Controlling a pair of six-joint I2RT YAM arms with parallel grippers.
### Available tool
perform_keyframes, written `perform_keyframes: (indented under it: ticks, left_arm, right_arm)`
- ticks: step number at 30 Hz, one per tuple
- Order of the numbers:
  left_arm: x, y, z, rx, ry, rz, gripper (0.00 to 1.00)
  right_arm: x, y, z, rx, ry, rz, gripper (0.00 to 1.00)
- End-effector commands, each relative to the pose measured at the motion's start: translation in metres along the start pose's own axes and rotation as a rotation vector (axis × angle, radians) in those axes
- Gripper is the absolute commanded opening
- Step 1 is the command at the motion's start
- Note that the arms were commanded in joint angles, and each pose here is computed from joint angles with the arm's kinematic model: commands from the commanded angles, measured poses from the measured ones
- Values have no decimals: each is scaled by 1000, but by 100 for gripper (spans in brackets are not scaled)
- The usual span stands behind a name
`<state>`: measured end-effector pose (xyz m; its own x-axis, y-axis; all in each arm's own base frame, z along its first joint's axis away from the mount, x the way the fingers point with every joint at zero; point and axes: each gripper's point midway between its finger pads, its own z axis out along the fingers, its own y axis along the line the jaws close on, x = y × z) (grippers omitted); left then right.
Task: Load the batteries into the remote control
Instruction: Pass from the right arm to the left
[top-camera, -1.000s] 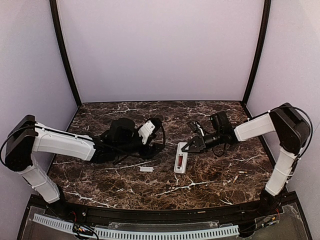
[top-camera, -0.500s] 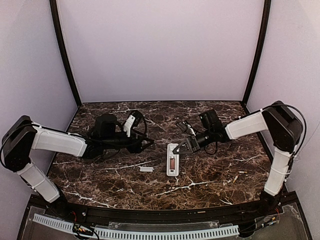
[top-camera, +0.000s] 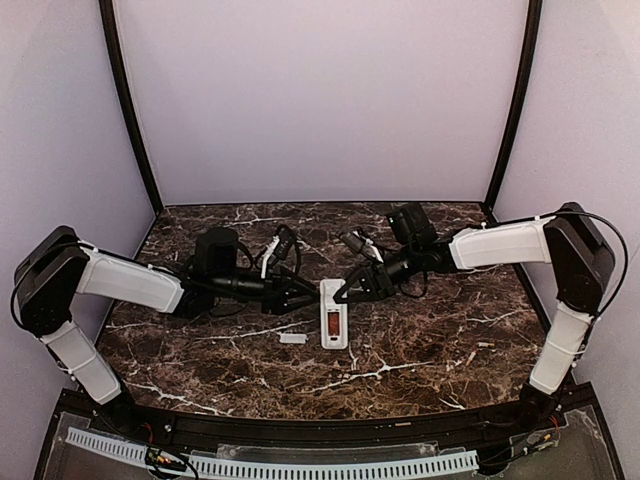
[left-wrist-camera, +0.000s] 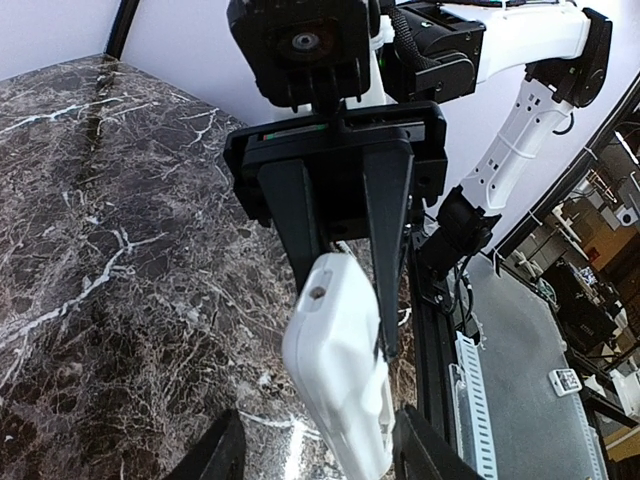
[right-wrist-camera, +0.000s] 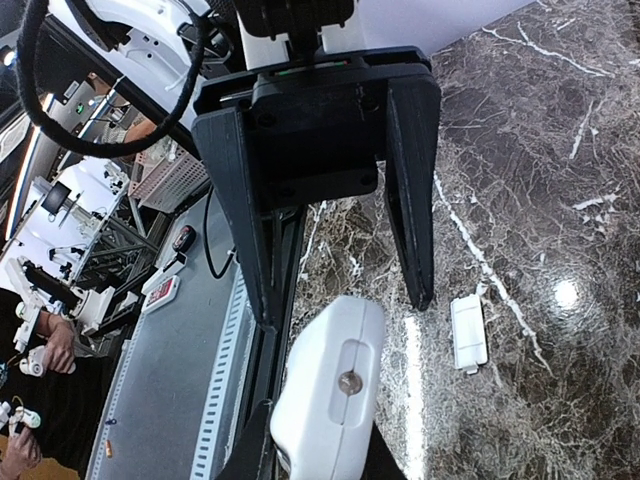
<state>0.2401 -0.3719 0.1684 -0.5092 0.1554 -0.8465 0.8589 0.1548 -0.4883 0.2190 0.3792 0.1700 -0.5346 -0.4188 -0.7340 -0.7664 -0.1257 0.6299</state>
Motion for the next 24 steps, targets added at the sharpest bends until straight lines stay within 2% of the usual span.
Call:
perform_keyframes:
  ticks: [1,10,16,24]
  left_arm:
    - [-6,-8,5,46,-1,14,50]
    - [-4,-7,15,60,19,21,41]
    - [-3,-7,24,78,29,20,41]
    - [14,13,36,58,52,-14,22]
  right_arm:
    - [-2,6,3,-25,14,-27,0]
    - [-1,8,7,-50,25,-14,0]
    - [7,1,10,-49,38,-1,0]
    - [22,-15,12,-34,51,31,1]
